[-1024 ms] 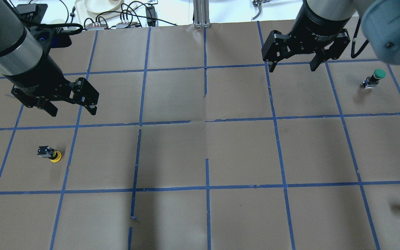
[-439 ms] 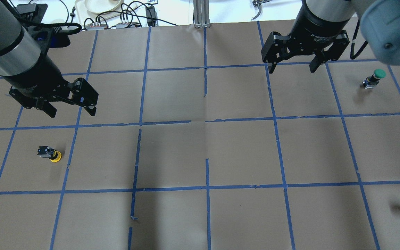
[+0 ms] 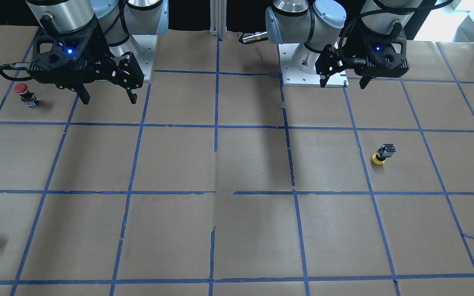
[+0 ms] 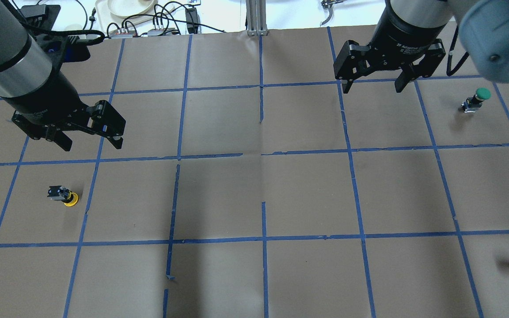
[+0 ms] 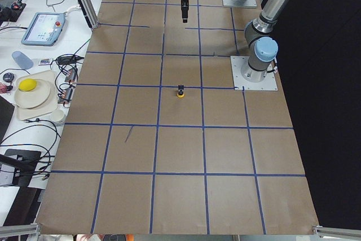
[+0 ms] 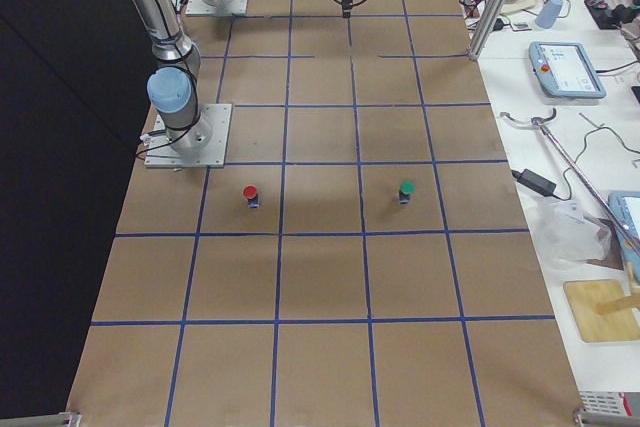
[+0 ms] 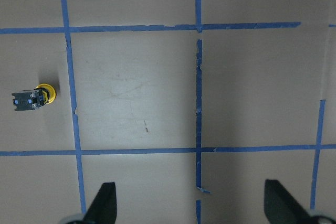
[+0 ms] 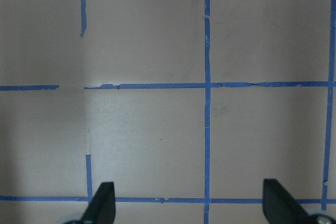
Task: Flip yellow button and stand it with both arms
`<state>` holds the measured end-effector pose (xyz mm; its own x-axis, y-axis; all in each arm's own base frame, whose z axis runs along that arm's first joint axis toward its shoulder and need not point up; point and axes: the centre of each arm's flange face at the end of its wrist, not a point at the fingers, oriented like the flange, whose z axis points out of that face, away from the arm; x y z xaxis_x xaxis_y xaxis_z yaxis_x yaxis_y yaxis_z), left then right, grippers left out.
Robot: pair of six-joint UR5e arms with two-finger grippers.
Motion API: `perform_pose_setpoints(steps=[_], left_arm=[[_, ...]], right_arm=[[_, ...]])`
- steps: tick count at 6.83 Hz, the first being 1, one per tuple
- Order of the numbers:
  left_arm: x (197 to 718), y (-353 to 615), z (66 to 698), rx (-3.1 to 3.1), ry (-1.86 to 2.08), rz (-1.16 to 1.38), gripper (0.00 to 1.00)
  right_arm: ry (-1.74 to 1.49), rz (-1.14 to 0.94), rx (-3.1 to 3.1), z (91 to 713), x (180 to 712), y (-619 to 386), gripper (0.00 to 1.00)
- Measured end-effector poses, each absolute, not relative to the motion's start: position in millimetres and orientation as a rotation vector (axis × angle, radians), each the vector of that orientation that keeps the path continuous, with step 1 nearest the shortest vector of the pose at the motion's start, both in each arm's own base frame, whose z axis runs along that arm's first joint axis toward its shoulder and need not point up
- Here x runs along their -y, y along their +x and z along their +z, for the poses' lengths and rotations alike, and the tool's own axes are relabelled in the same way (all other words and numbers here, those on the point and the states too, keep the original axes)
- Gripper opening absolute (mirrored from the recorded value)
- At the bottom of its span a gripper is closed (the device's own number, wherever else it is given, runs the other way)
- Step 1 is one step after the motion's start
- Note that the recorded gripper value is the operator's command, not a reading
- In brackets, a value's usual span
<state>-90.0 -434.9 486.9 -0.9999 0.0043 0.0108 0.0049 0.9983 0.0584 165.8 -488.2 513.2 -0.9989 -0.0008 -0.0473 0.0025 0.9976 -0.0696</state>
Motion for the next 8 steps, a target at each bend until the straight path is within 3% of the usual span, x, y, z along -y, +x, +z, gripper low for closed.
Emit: perform_pose_setpoints(steps=[8], left_arm=[[435.3, -86.4, 487.8, 3.133, -0.012, -0.075, 1.00]], right_arm=[[-0.005, -0.089, -3.094, 506.5, 487.9, 166.8, 1.00]])
